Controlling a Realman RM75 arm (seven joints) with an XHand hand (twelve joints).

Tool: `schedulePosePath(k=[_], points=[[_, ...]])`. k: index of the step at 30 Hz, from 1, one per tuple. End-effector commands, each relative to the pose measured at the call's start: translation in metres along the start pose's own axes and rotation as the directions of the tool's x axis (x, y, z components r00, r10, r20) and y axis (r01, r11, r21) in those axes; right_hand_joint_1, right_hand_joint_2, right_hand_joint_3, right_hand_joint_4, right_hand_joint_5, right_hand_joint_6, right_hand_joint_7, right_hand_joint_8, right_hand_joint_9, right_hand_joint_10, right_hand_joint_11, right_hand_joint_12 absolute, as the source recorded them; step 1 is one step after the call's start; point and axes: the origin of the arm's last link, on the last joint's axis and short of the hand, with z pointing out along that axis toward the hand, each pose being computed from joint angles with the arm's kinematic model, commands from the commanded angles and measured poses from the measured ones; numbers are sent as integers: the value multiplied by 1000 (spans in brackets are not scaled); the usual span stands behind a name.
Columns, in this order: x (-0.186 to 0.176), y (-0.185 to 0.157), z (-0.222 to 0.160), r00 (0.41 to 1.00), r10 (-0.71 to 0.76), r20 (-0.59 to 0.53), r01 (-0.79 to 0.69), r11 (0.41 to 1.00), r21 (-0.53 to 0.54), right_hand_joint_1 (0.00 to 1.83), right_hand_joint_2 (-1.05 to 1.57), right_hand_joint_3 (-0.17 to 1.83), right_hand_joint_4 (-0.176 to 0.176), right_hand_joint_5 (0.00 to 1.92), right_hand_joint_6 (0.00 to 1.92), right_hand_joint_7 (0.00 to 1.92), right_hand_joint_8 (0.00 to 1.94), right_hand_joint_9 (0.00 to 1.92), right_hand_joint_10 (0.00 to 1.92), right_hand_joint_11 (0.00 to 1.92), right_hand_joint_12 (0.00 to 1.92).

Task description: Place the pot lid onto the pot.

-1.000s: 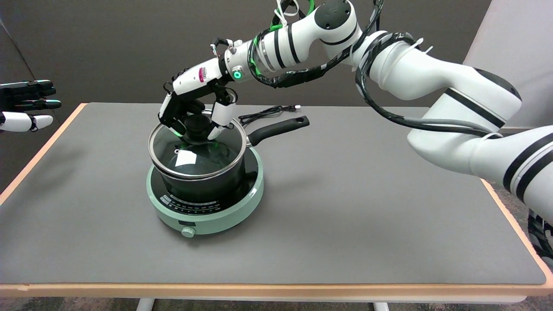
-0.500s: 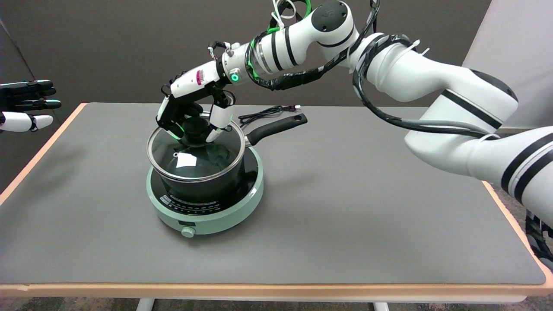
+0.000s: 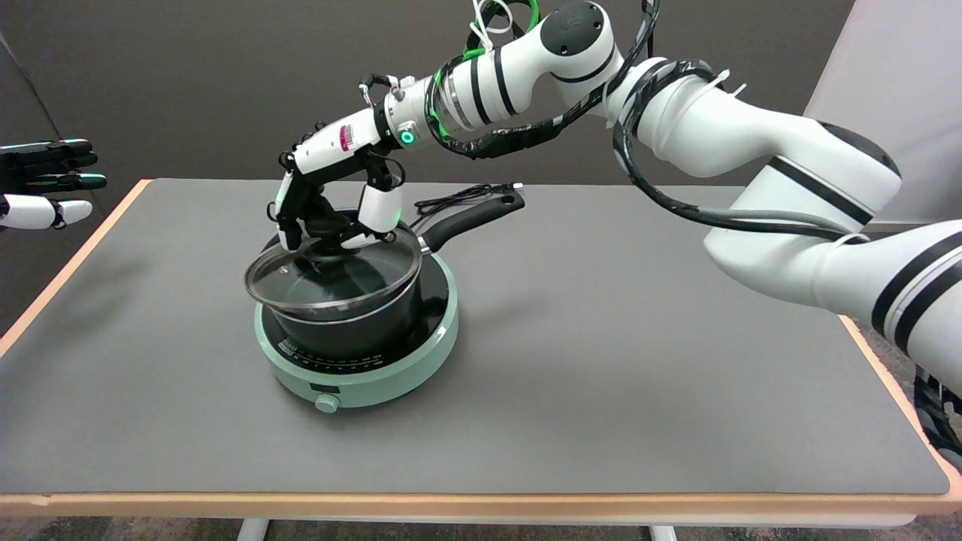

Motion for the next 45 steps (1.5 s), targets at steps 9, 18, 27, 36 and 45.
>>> schedulePosePath(k=[9, 18, 27, 36, 45], points=[[-5, 2, -4, 1000, 3, 5, -3, 1000, 2, 1159, 664, 906, 106, 641, 335, 699, 271, 518, 881, -1, 1477], [-6, 4, -7, 1000, 4, 1, -4, 1000, -1, 1181, 626, 916, 100, 637, 322, 696, 266, 528, 848, -1, 1468], [8, 8, -27, 997, -64, -37, 63, 997, -36, 1057, 531, 1084, 62, 482, 191, 469, 155, 428, 335, 182, 1082], [18, 12, -46, 991, -78, -105, 72, 996, -61, 960, 432, 1078, 50, 380, 172, 327, 168, 333, 238, 282, 721], [26, 8, -67, 977, -93, -194, 81, 994, -69, 740, 374, 903, 33, 267, 157, 173, 158, 160, 225, 178, 546]])
